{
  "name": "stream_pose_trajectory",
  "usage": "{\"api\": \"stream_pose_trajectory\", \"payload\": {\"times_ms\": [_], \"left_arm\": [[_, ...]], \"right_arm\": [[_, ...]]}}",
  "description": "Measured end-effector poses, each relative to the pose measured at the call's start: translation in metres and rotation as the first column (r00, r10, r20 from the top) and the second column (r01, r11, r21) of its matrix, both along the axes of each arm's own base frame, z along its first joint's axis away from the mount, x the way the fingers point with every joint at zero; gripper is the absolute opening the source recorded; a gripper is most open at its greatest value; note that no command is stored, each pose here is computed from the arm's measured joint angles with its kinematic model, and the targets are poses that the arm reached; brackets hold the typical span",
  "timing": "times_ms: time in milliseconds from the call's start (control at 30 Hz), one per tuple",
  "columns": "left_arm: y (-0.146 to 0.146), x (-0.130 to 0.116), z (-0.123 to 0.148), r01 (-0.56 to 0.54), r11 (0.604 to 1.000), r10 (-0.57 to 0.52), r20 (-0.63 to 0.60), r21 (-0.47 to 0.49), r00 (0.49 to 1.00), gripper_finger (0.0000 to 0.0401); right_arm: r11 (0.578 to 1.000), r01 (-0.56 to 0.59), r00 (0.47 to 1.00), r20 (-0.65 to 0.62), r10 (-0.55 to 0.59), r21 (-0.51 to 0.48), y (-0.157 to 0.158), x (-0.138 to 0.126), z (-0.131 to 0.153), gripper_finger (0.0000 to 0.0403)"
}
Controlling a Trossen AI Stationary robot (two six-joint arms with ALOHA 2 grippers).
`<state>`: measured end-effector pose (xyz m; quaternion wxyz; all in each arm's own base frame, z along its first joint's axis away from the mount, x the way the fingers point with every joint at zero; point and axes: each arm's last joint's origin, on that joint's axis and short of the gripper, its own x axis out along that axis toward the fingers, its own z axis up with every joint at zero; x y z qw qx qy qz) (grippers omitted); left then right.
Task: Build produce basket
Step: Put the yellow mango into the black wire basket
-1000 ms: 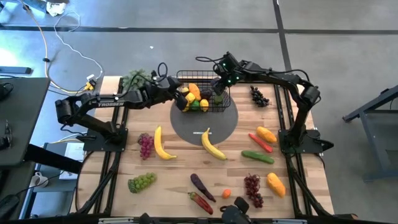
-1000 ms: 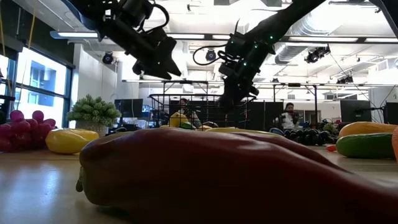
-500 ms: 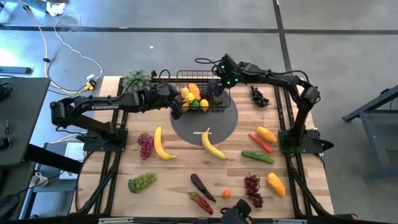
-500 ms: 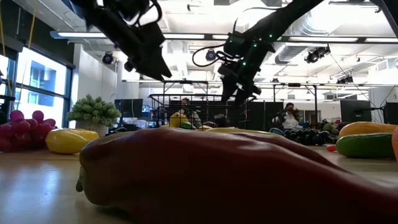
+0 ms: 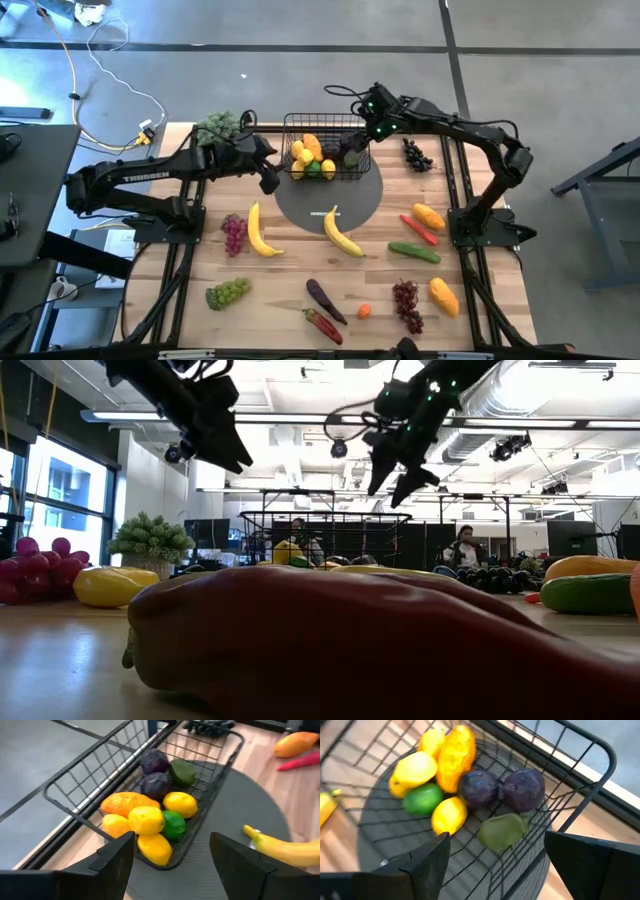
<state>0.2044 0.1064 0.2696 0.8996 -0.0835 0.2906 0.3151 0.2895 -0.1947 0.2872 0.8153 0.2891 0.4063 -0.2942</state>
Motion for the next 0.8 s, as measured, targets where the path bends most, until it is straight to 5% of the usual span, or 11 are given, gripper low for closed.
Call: {"api": "stream_pose_trajectory", "payload": {"times_ms": [500, 800], "left_arm": [[-0.001, -0.002, 0.0, 0.088, 0.996, -0.088, -0.032, 0.012, 0.996, 0.0248], [-0.002, -0.002, 0.0, 0.112, 0.994, -0.112, -0.033, 0.006, 0.993, 0.0248]], "right_arm": [[0.997, -0.071, 0.993, -0.096, 0.073, 0.027, 0.085, 0.005, 0.021, 0.0304], [0.995, -0.097, 0.96, -0.263, 0.097, 0.011, 0.134, 0.004, 0.015, 0.0304]]}}
